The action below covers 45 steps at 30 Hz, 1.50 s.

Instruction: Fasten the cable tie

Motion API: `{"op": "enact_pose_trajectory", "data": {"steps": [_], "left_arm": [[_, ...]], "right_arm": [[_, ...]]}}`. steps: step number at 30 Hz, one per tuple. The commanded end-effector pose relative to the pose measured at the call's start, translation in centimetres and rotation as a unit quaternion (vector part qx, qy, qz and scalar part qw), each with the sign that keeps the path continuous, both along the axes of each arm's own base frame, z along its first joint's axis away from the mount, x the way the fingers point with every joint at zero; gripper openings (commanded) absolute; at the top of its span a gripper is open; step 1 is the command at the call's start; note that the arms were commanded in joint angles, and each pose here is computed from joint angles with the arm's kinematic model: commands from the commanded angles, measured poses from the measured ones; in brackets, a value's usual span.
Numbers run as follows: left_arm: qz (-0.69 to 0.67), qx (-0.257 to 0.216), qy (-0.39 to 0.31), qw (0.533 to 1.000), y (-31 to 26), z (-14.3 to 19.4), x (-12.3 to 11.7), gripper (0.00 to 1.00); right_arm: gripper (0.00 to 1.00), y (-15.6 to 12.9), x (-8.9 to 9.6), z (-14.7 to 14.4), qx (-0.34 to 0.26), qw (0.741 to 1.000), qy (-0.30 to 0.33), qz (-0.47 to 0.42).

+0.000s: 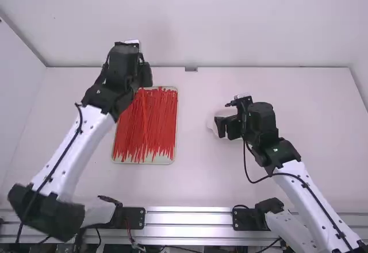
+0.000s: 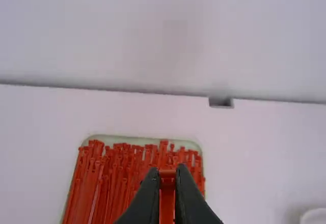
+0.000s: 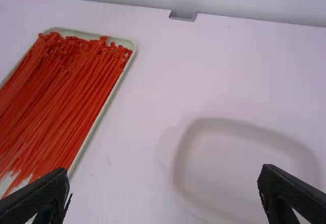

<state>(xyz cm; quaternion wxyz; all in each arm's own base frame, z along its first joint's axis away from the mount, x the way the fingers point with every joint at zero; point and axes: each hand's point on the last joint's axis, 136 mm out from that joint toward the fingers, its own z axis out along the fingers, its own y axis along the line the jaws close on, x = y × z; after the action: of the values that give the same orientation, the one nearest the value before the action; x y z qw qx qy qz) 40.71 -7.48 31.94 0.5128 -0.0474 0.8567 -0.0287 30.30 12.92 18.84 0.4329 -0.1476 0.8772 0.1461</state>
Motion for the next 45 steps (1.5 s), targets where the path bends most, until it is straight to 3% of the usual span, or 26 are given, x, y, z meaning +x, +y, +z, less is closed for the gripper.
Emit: {"op": "enact_pose_trajectory", "data": {"steps": [1,9,20,27,31,38,45], "left_arm": [[0.013,0.009,-0.028,0.999,1.1,0.7,-2.6,0.02],[-0.017,-0.018,-0.05,0.998,1.2,-1.9,-6.5,0.02],[-0.115,-0.106,-0.055,0.986,-3.4,-5.2,-6.3,0.02],[-0.192,-0.185,-0.081,0.961,-6.9,-3.2,-6.2,0.02],[-0.212,-0.206,-0.1,0.95,-8.3,-1.8,-6.5,0.02],[-0.251,-0.188,-0.131,0.941,-11.5,-0.4,-7.7,0.02],[-0.268,-0.193,-0.148,0.932,-13.2,0.5,-8.6,0.02]], "right_arm": [[0.98,0.1,-0.1,-0.3,-0.003,1.0,0.001,0.003],[0.98,2.3,-0.9,0.4,0.023,0.997,-0.006,0.072],[0.98,5.9,-2.8,2.5,0.082,0.978,-0.031,0.191],[0.98,7.8,-3.9,4.9,0.128,0.957,-0.06,0.254],[0.98,8.4,-4.3,6.0,0.145,0.946,-0.077,0.28],[0.98,9.9,-4.7,7.1,0.163,0.938,-0.089,0.293],[0.98,11.7,-3.7,6.9,0.154,0.947,-0.1,0.263]]}}
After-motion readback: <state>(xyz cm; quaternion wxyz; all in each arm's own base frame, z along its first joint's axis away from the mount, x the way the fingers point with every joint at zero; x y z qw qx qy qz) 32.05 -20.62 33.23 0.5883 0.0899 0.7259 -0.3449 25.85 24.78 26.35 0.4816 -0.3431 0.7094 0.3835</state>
